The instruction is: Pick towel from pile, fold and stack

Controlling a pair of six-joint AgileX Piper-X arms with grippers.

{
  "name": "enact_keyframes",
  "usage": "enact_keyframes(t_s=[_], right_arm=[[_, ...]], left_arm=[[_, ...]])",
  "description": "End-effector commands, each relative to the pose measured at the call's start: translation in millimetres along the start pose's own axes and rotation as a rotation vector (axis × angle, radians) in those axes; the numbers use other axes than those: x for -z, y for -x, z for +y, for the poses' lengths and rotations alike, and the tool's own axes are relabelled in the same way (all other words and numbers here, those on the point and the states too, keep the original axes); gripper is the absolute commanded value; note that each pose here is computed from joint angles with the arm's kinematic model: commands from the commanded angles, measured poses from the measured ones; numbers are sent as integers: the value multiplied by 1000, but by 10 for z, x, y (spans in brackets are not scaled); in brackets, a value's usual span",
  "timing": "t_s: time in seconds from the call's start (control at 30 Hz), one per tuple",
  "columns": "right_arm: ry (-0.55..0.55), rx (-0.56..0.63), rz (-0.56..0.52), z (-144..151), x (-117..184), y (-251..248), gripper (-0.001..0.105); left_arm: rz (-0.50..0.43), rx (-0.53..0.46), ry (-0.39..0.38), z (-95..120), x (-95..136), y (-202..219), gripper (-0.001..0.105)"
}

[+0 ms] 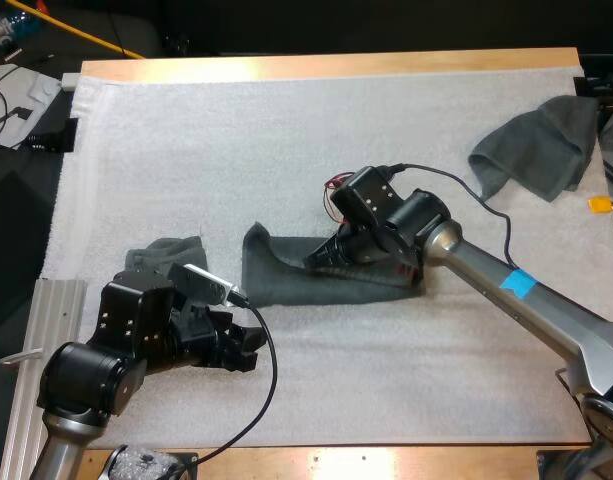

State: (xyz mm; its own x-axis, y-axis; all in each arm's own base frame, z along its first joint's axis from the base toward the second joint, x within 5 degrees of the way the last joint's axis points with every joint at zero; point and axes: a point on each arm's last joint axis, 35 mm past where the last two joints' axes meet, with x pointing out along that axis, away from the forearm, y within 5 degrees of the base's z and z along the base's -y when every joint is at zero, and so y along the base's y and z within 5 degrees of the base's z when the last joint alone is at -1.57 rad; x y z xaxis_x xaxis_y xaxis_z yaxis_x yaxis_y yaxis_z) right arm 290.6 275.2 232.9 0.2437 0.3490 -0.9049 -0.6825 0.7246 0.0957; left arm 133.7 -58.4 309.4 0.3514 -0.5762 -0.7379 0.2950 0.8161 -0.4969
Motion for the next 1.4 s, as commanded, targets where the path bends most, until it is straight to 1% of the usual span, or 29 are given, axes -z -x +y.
enact_keyframes(t_s=[0.0,0.57,0.7,0.8,0.97,1.07,1.2,1.37], right_arm=[[48,-30,32,87,46,-72,0],[16,-31,177,-3,202,-741,0],[-13,-27,178,-21,215,-841,0],[13,-24,150,8,160,-823,0],[-8,1,115,-11,132,-927,0],[-37,32,73,-23,92,-967,0],[-114,99,-27,-48,-7,-994,0],[-241,181,-210,-119,-191,-991,0]], left_arm=[[-6,9,-4,-18,0,20,58],[-3,7,-3,-16,1,17,58],[-4,7,-1,-14,-2,16,58],[1,5,-2,-11,0,10,58],[-1,7,-3,-12,-2,12,58],[0,8,-4,-15,-1,12,58],[4,9,-4,-14,1,11,58],[8,13,-4,-16,9,14,58]])
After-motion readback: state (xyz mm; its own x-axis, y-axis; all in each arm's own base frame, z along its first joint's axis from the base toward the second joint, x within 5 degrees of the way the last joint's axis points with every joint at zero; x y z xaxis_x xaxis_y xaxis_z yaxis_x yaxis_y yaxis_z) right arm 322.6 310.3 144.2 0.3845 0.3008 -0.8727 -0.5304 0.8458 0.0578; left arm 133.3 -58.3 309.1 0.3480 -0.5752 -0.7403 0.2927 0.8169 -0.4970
